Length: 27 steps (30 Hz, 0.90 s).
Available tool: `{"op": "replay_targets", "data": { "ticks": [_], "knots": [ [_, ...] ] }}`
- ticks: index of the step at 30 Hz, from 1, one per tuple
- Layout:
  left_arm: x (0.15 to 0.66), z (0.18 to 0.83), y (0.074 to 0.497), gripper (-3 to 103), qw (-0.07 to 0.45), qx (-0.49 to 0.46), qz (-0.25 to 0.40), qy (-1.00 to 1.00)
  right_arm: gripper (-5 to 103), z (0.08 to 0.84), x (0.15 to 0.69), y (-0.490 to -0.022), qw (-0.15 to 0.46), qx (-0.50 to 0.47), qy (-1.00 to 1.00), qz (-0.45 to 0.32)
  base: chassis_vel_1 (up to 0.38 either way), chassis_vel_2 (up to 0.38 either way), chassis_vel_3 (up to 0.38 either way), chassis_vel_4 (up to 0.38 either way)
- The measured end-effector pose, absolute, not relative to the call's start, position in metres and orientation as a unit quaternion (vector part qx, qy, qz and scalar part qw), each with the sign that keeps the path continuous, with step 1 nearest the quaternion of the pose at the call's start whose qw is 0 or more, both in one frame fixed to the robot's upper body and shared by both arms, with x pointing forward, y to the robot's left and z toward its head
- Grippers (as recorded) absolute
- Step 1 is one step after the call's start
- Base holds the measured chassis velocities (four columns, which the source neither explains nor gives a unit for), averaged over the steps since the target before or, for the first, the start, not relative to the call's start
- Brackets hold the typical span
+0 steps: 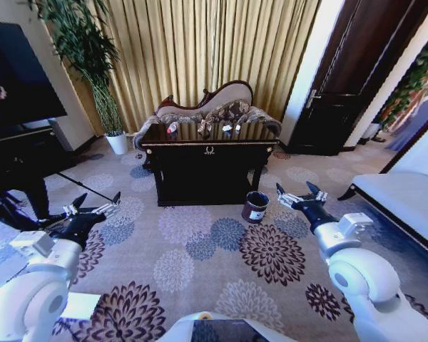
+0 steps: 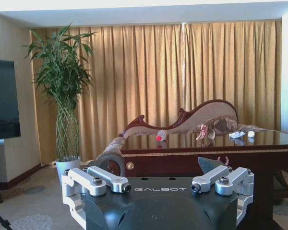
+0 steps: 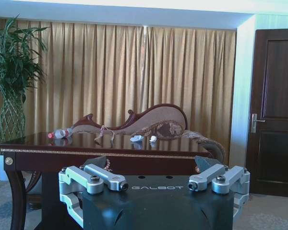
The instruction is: Move to the front of the table and place the trash on the table into the trash bin.
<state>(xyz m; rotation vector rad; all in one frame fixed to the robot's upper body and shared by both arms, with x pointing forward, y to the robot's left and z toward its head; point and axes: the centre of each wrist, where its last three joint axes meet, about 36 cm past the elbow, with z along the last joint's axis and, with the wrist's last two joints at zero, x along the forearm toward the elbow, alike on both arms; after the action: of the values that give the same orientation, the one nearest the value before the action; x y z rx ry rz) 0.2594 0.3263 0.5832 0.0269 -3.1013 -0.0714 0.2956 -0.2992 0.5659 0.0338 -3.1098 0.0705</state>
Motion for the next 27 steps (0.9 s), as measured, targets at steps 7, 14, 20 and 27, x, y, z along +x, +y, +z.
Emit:
{"op": "replay_targets", "data": {
  "ticks": [7, 14, 20, 27],
  "knots": [
    [0.2596, 0.5839, 0.3268, 100, 0.018, 0.007, -0.025, -0.999, 100, 0.564, 0.2974, -0.2995, 0.016, 0.009, -1.0, 0.022, 0.0, 0.0, 0.0, 0.0],
    [0.2602, 0.5843, 0.3264, 100, 0.017, -0.002, -0.023, -1.0, 100, 0.5632, 0.2991, -0.3005, 0.015, 0.008, -1.0, 0.024, 0.0, 0.0, 0.0, 0.0],
    [0.2599, 0.584, 0.3265, 100, 0.017, -0.001, -0.022, -1.0, 100, 0.5638, 0.3012, -0.301, 0.013, 0.014, -1.0, 0.023, 0.0, 0.0, 0.0, 0.0],
    [0.2593, 0.5837, 0.327, 100, 0.017, 0.0, -0.021, -1.0, 100, 0.5634, 0.3026, -0.3009, 0.013, 0.02, -0.999, 0.022, 0.0, 0.0, 0.0, 0.0]
  ]
}}
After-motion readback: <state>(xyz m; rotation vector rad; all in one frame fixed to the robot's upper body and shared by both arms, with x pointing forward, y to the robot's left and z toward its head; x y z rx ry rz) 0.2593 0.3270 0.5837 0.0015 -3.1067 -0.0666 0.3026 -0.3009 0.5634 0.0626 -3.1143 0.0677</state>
